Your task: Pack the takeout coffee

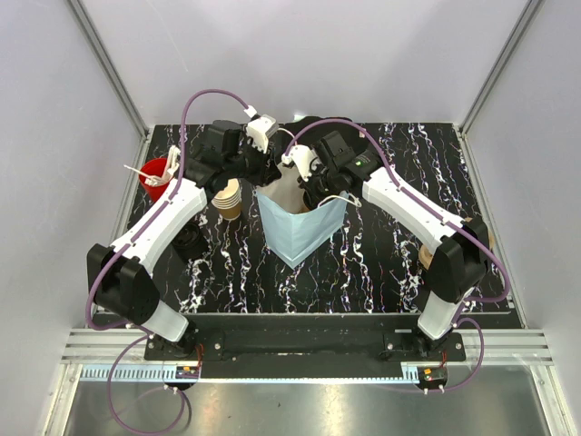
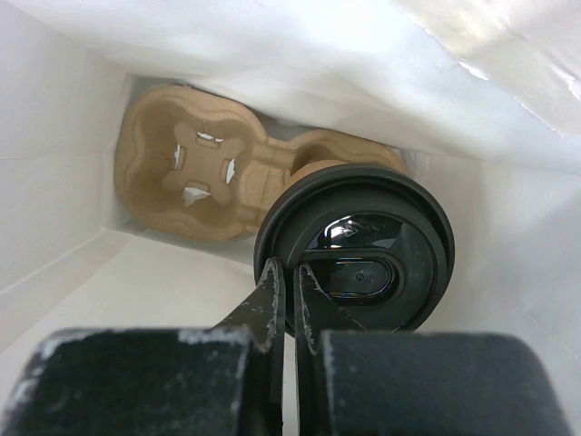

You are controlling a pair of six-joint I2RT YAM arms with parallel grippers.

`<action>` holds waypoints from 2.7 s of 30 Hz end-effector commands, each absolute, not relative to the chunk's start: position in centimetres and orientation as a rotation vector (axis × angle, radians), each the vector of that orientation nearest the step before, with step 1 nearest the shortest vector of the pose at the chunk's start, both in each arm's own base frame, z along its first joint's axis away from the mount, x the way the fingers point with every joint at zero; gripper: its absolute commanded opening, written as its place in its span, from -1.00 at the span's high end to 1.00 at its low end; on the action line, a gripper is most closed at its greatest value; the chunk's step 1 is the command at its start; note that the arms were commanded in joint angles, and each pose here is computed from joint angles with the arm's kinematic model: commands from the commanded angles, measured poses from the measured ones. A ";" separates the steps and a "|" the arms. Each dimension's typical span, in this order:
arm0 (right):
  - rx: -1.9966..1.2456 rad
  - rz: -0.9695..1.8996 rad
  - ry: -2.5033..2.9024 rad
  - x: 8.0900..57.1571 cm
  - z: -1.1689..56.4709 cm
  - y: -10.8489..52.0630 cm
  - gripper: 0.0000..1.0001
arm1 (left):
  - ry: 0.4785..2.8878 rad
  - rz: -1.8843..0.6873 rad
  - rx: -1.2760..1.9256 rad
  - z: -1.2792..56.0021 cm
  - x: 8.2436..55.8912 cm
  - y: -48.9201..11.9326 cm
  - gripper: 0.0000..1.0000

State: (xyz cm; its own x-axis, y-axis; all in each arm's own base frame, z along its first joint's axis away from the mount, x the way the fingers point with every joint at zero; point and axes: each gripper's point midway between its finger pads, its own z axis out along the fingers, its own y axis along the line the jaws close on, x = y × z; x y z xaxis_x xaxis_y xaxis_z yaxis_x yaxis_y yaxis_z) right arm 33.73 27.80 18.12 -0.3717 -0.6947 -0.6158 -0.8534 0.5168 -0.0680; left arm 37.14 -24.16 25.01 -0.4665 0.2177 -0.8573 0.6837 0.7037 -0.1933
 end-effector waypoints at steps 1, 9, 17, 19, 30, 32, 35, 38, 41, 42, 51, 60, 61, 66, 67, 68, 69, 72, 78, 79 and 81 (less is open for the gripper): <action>-1.241 0.374 2.081 33.9 20.5 28.0 1.00 | 1.959 -0.676 0.694 27.0 37.7 -24.7 0.45; -1.244 0.386 2.083 33.9 19.8 28.2 1.00 | 1.958 -0.677 0.692 27.1 37.7 -24.7 0.46; -1.250 0.378 2.092 34.0 19.1 28.2 1.00 | 1.954 -0.678 0.693 27.3 37.6 -24.7 0.46; -1.250 0.375 2.093 34.1 19.0 28.1 1.00 | 1.953 -0.678 0.693 27.4 37.5 -24.7 0.46; -1.256 0.367 2.085 34.2 18.6 28.1 1.00 | 1.948 -0.680 0.693 27.5 37.4 -24.6 0.46; -1.257 0.364 2.085 34.2 18.6 28.1 1.00 | 1.948 -0.680 0.694 27.5 37.4 -24.6 0.46; -1.253 0.355 2.085 34.3 18.5 28.0 1.00 | 1.947 -0.681 0.692 27.6 37.4 -24.6 0.46; -1.252 0.347 2.084 34.5 18.4 28.0 1.00 | 1.943 -0.682 0.693 27.7 37.3 -24.7 0.46; -1.254 0.340 2.086 34.5 18.2 27.9 1.00 | 1.941 -0.684 0.694 27.7 37.3 -24.7 0.46; -1.254 0.338 2.088 34.5 18.2 27.8 1.00 | 1.942 -0.685 0.692 27.8 37.3 -24.7 0.46; -1.242 0.287 2.094 34.9 18.0 27.2 1.00 | 1.939 -0.672 0.691 27.8 37.3 -24.5 0.46; -1.241 0.267 2.092 34.9 17.9 26.9 1.00 | 1.934 -0.672 0.691 28.0 37.3 -24.5 0.46; -1.243 0.266 2.093 34.9 17.8 26.9 1.00 | 1.934 -0.672 0.691 28.0 37.3 -24.5 0.46; -1.241 0.264 2.090 35.0 17.8 26.9 1.00 | 1.935 -0.671 0.690 28.0 37.3 -24.5 0.46; -1.239 0.265 2.090 35.0 17.8 26.9 1.00 | 1.936 -0.671 0.687 27.9 37.4 -24.4 0.46; -1.239 0.265 2.090 35.0 17.8 26.9 1.00 | 1.937 -0.671 0.687 27.9 37.3 -24.4 0.46; -1.238 0.263 2.090 35.0 17.8 26.9 1.00 | 1.933 -0.670 0.689 28.0 37.3 -24.5 0.46; -1.238 0.262 2.091 35.0 17.8 26.9 1.00 | 1.933 -0.669 0.689 28.0 37.3 -24.4 0.46; -1.245 0.274 2.095 34.8 17.5 27.0 1.00 | 1.933 -0.668 0.686 28.1 37.3 -24.4 0.46; -1.248 0.271 2.097 34.8 17.3 26.9 1.00 | 1.931 -0.670 0.687 28.2 37.3 -24.5 0.46; -1.247 0.272 2.100 34.8 17.3 27.0 1.00 | 1.930 -0.669 0.688 28.2 37.4 -24.5 0.46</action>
